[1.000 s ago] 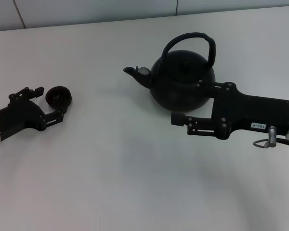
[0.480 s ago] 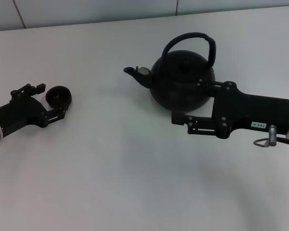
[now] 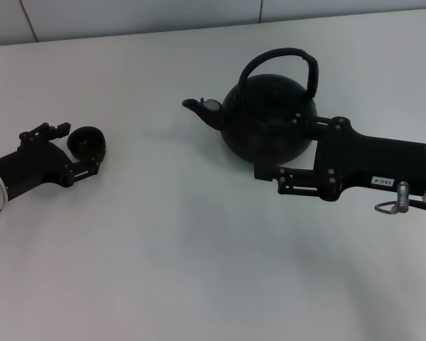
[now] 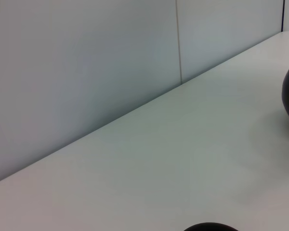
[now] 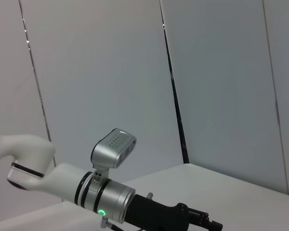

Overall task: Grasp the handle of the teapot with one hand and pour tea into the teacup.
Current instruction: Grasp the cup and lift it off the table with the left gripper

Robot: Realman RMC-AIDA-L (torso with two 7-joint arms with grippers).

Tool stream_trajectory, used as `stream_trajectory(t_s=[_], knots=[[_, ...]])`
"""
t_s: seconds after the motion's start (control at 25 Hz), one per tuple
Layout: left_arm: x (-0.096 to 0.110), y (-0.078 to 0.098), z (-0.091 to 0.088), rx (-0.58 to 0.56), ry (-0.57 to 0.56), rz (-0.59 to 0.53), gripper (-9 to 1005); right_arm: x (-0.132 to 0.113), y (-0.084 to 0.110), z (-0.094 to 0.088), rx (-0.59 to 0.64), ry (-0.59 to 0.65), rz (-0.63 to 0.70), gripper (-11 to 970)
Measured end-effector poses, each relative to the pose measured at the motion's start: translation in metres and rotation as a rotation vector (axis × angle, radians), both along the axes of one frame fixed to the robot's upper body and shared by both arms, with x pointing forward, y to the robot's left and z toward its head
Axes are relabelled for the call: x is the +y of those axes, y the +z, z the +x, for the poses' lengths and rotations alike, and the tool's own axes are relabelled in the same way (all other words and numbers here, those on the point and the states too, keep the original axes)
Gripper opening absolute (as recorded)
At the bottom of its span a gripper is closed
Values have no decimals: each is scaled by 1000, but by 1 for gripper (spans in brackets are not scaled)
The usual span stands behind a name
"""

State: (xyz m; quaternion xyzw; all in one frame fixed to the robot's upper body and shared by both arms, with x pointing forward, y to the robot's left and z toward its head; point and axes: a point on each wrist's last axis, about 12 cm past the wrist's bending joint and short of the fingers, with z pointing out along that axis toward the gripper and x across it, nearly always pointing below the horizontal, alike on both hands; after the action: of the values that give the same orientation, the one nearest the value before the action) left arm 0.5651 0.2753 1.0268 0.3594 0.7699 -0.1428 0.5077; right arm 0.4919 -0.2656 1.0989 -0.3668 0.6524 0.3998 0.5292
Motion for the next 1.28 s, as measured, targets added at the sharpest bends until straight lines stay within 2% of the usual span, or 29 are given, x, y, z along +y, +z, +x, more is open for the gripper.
stream_trajectory(t_s=[0.52, 0.72, 0.92, 1.28], knots=[[1, 0, 2, -1, 14, 5, 765, 1, 1, 5, -8, -10, -11, 709], [0, 1, 3, -3, 10, 11, 686, 0, 1, 5, -9, -13, -12, 707], [0, 1, 3, -3, 7, 11, 687, 0, 0, 6, -7, -19, -15, 706], [-16, 7, -3, -10, -118, -40, 686, 2, 0, 6, -7, -16, -15, 702]])
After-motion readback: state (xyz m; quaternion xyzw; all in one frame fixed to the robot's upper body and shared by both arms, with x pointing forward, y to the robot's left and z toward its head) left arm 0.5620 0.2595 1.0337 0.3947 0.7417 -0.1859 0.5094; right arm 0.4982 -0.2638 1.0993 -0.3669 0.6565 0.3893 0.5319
